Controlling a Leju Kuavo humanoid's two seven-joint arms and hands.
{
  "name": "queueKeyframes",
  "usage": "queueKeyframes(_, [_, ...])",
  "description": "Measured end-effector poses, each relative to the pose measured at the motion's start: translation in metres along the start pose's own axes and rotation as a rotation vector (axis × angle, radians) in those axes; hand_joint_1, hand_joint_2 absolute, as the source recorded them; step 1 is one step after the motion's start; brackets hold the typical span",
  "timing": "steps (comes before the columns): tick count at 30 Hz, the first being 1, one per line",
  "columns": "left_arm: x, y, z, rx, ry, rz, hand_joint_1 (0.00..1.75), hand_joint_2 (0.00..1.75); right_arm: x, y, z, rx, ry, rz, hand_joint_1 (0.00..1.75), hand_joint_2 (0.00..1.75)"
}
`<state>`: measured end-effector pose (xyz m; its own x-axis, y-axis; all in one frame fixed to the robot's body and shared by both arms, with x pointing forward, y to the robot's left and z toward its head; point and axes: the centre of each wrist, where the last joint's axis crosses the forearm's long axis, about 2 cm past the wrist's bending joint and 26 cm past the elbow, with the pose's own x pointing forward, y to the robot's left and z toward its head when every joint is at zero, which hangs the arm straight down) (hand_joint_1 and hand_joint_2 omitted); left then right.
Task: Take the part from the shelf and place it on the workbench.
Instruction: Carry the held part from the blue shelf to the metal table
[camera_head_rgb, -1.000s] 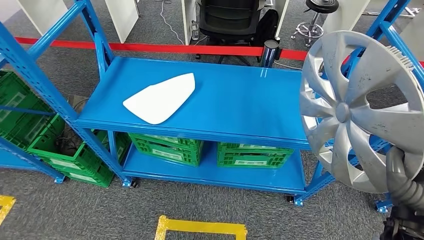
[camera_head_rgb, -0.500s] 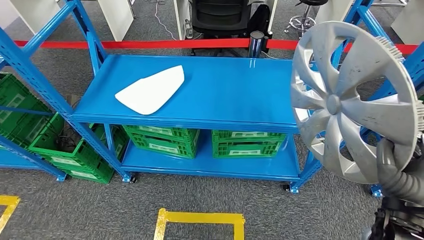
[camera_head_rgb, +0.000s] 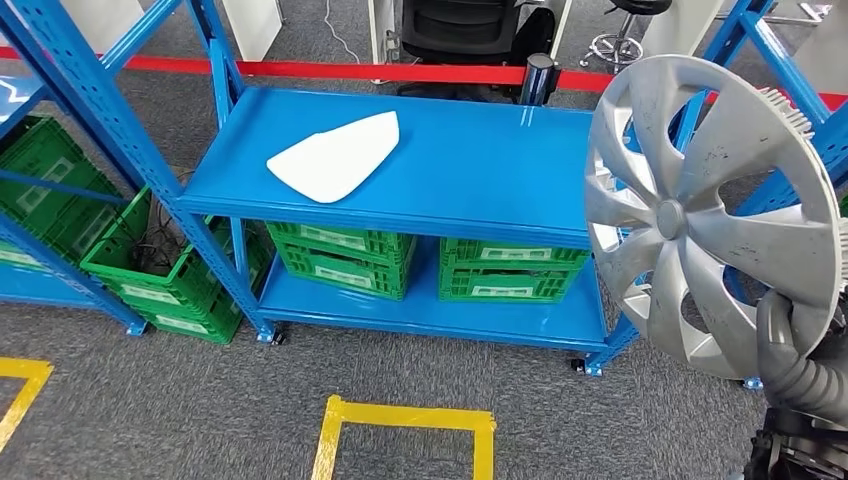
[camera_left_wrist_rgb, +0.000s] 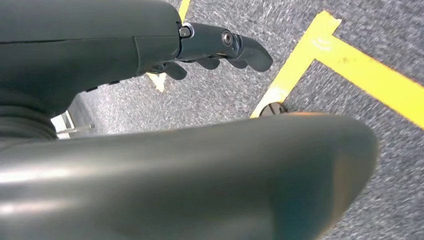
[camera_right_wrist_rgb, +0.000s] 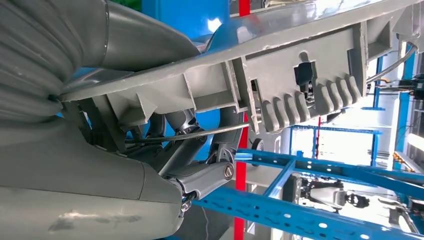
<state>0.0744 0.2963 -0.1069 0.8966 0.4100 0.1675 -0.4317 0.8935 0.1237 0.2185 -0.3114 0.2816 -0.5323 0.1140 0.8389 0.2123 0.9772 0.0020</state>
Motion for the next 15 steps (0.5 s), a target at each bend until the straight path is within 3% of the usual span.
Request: queueKeyframes(15, [0.0002, -0.001, 0.0002, -0.001, 0.033, -0.078, 0.0, 0.0, -0.0039, 0.0051, 0.0016, -0.002, 0.03, 0.003, 1.75, 1.75])
